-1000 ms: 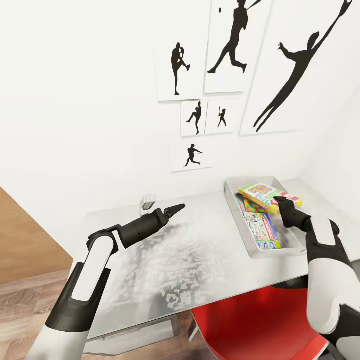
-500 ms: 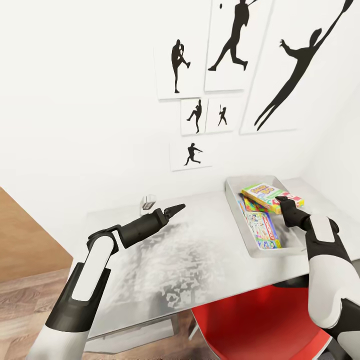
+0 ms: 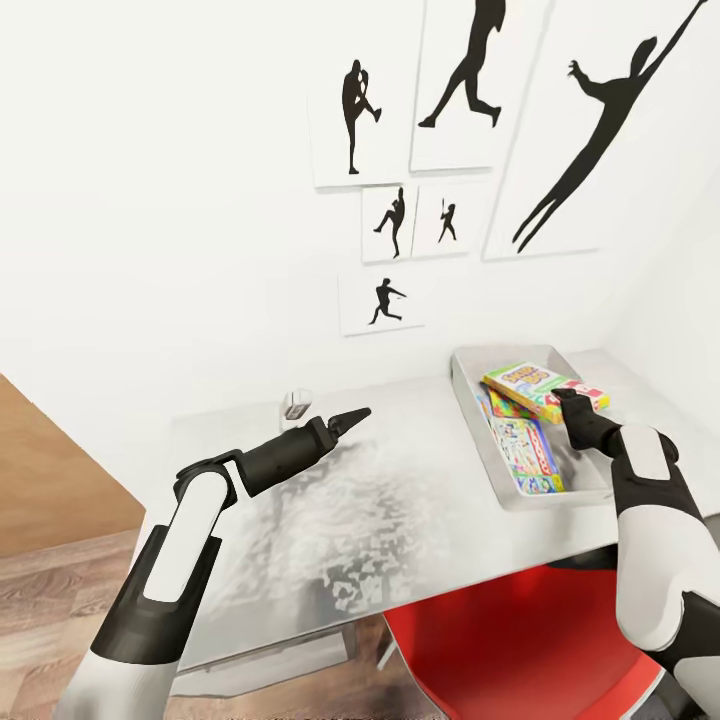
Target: Put all the toys in the child's room - the three board games (two on the bed and one on the table), the two jigsaw puzzles on the table, and the tennis ball on the table - inside the toy box on the table in the child's room.
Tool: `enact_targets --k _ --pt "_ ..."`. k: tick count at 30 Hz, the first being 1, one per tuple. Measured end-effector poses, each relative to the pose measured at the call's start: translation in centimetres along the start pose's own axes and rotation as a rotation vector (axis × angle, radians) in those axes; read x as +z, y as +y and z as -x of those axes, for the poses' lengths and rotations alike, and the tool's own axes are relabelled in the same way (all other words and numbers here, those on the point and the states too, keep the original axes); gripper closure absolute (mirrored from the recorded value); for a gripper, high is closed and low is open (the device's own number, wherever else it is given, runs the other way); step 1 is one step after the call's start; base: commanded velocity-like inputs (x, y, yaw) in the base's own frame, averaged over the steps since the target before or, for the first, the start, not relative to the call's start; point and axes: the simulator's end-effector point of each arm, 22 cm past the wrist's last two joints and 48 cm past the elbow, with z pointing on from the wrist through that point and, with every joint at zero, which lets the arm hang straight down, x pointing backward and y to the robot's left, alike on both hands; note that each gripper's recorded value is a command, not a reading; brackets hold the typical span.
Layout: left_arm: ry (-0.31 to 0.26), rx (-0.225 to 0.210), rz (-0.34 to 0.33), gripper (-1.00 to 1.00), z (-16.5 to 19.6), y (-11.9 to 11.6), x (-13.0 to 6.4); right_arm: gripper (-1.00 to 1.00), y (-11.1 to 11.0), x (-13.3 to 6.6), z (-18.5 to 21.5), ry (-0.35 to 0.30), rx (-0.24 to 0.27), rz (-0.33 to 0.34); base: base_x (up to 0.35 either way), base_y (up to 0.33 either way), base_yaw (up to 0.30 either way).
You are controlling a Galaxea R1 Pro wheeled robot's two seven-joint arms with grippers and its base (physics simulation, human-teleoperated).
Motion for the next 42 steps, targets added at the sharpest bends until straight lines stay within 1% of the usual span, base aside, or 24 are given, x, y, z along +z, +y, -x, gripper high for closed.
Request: enact_targets --k 18,30,39,40,42 --pt "0.013 -0.023 0.014 -1.0 -0.6 1.5 0.4 1.0 -1.4 1.1 -0.5 0.007 0.002 -0.023 0.0 0.0 0.0" --pt "0.015 -0.027 0.016 -1.0 -0.8 1.8 0.5 1.0 -1.6 1.2 -0.6 0.006 0.01 -0.021 0.0 0.0 0.0" --pt "0.015 -0.028 0.016 -1.0 -0.8 1.9 0.5 1.0 -1.5 1.2 -0.4 0.004 0.003 -0.022 0.0 0.0 0.0" --pt "0.015 -0.028 0.016 -1.0 -0.8 1.9 0.5 -1.0 -1.5 1.2 -0.4 0.003 0.002 -0.023 0.0 0.0 0.0" --pt "0.015 -0.028 0.017 -1.0 -0.8 1.9 0.5 -1.0 -1.6 1.2 -0.3 0.002 -0.005 -0.026 0.0 0.0 0.0"
